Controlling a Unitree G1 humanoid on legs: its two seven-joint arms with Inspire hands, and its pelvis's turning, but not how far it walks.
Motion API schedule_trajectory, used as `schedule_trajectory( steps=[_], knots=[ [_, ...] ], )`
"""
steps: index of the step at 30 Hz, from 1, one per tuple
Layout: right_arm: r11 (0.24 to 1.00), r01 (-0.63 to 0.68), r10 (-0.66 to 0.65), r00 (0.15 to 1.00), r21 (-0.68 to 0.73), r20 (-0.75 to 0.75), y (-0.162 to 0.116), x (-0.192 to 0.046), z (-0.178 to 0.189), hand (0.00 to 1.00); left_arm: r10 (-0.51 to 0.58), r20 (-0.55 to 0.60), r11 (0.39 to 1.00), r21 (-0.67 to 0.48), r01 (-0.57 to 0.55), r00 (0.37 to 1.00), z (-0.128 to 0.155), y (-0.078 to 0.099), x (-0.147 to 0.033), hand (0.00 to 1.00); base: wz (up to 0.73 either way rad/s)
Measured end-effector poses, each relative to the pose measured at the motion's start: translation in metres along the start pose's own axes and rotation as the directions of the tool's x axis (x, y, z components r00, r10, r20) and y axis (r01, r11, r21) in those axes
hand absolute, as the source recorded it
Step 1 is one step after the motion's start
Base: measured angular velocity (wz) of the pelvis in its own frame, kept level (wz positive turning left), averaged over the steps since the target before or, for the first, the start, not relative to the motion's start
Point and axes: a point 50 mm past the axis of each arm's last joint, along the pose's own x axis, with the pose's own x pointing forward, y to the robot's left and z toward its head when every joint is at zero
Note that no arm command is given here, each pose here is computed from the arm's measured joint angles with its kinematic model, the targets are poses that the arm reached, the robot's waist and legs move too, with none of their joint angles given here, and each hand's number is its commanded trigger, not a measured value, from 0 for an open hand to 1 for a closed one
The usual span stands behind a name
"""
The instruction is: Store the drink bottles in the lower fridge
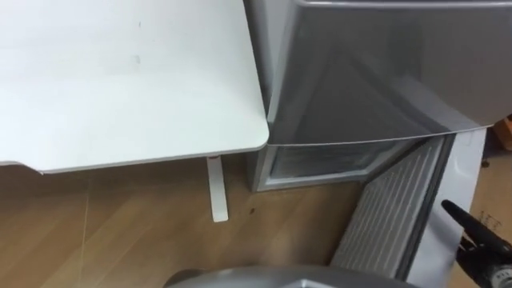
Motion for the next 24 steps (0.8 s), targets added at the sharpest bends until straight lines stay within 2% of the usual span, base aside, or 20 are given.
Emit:
schedule_trajectory(
  steps=[4,9,15,17,24],
  knots=[
    [0.995,-0.083,0.084,0.996,0.054,-0.023,0.008,0.002,-0.016,0.0,-0.014,0.016,1.0,-0.009,0.014,1.0,0.003,-0.006,0.001,0.0,0.0],
    [0.995,-0.092,0.092,0.995,0.026,-0.032,0.011,0.004,-0.029,0.0,-0.02,0.012,0.999,0.025,0.02,1.0,0.0,-0.014,0.001,0.0,0.0],
    [0.992,-0.114,0.112,0.993,-0.06,-0.039,0.021,0.007,-0.033,0.0,-0.064,0.004,0.995,0.082,0.063,0.998,-0.002,-0.032,0.002,0.0,-0.16],
    [0.987,-0.12,0.116,0.993,-0.106,-0.036,0.026,0.009,-0.034,0.0,-0.085,-0.001,0.987,0.137,0.084,0.996,-0.003,-0.038,0.002,0.0,-0.28],
    [0.978,-0.117,0.12,0.993,-0.173,0.007,0.043,0.012,-0.042,0.0,-0.116,0.001,0.965,0.235,0.112,0.993,0.001,-0.049,0.002,0.0,-0.07]
  ],
)
